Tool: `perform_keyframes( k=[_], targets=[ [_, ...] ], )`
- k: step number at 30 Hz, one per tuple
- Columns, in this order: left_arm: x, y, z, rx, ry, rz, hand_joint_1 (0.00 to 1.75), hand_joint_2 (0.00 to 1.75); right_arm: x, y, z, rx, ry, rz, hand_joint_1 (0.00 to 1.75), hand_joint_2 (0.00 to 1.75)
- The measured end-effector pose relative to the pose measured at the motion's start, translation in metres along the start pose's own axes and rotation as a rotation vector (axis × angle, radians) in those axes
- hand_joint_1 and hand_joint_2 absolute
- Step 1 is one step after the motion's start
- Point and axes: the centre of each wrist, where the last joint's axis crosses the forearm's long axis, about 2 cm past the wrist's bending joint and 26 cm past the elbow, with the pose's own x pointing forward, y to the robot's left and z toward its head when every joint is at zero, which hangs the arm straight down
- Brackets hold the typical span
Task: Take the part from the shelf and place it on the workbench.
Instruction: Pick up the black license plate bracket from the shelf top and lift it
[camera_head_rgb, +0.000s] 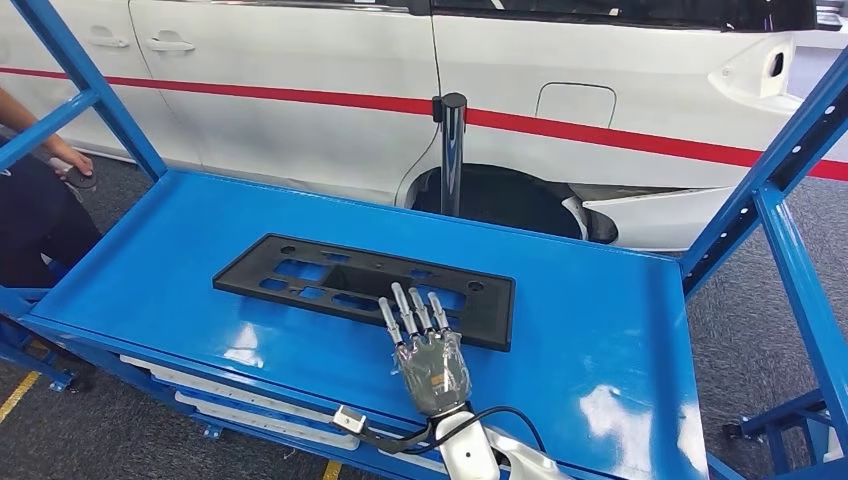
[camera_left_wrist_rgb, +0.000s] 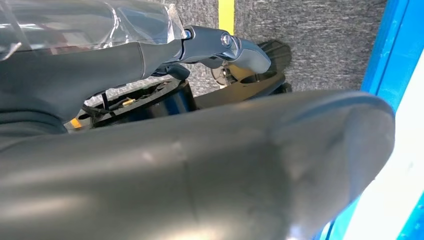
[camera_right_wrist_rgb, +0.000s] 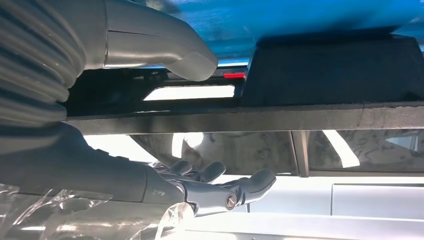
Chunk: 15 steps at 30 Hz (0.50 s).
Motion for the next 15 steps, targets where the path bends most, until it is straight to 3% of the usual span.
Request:
perform_keyframes(
  k=[15],
  targets=[
    [-0.0019,0.0001,0.0006,-0.012,-0.008,0.059,0.00,0.00,0.0008,0.0035,0.0061,0.021,0.002,0.000,0.00,1.75]
  ],
)
